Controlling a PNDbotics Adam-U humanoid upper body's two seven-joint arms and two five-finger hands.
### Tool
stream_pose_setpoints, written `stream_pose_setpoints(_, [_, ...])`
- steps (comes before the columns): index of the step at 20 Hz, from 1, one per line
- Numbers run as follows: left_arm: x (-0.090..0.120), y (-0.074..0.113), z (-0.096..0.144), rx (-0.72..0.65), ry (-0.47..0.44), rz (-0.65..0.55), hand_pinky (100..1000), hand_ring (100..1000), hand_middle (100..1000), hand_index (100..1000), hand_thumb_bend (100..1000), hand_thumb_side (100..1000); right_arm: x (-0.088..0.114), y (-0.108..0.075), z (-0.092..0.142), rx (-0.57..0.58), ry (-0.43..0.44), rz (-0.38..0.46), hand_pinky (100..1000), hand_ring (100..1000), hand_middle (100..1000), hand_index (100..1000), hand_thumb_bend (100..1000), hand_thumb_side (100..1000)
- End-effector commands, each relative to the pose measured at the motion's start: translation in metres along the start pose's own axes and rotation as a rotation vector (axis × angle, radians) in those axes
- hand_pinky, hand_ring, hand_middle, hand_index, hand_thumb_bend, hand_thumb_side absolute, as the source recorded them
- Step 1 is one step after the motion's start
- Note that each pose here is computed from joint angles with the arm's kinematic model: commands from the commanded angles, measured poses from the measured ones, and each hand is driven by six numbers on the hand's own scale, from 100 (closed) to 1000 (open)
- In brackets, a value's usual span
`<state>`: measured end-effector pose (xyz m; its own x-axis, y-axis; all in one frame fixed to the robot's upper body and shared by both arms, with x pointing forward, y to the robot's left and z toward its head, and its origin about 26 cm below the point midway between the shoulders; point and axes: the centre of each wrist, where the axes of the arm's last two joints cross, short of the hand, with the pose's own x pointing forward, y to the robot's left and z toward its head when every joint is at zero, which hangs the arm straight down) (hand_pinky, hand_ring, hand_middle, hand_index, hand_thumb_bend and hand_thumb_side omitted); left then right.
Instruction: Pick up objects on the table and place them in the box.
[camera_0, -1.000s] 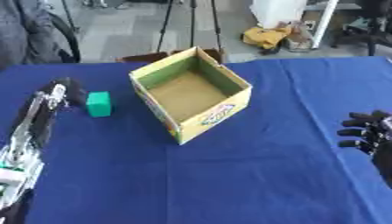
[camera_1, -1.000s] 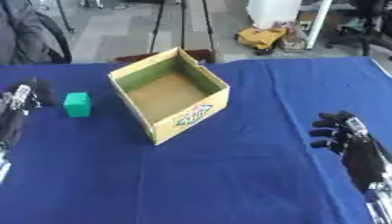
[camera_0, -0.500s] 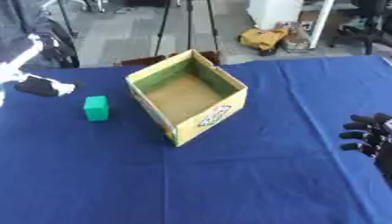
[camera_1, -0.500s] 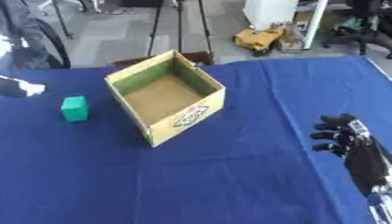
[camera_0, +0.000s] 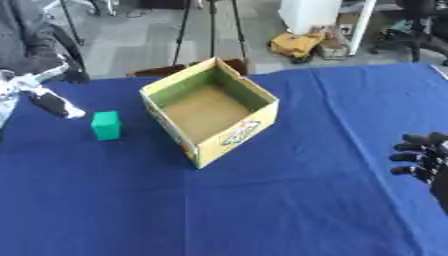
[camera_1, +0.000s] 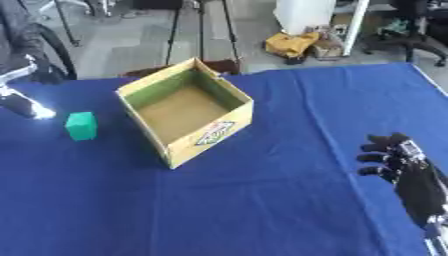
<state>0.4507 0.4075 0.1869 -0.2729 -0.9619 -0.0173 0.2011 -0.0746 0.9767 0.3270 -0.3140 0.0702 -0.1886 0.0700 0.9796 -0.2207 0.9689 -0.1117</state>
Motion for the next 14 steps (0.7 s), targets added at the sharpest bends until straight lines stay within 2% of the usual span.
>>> stream_pose_setpoints(1, [-0.002,0.011,-0.001,0.01,-0.003,-0.032,676,637,588,702,553,241,0.01,-0.007,-0.003,0.008,-0.022,0.034,608,701,681,817,100,918])
stream_pose_setpoints(11, [0.001,-0.007,-0.006,-0.008,0.002,-0.039,670,628,582,700,510,222,0.01,-0.007,-0.004,0.009,-0.026,0.033,609,702,682,818,100,919])
stream_pose_setpoints(14, [0.0,-0.012,-0.007,-0.003,0.011,-0.035,660,614,569,693,486,189,0.01,-0.006,-0.004,0.008,-0.026,0.033,609,702,682,818,100,920])
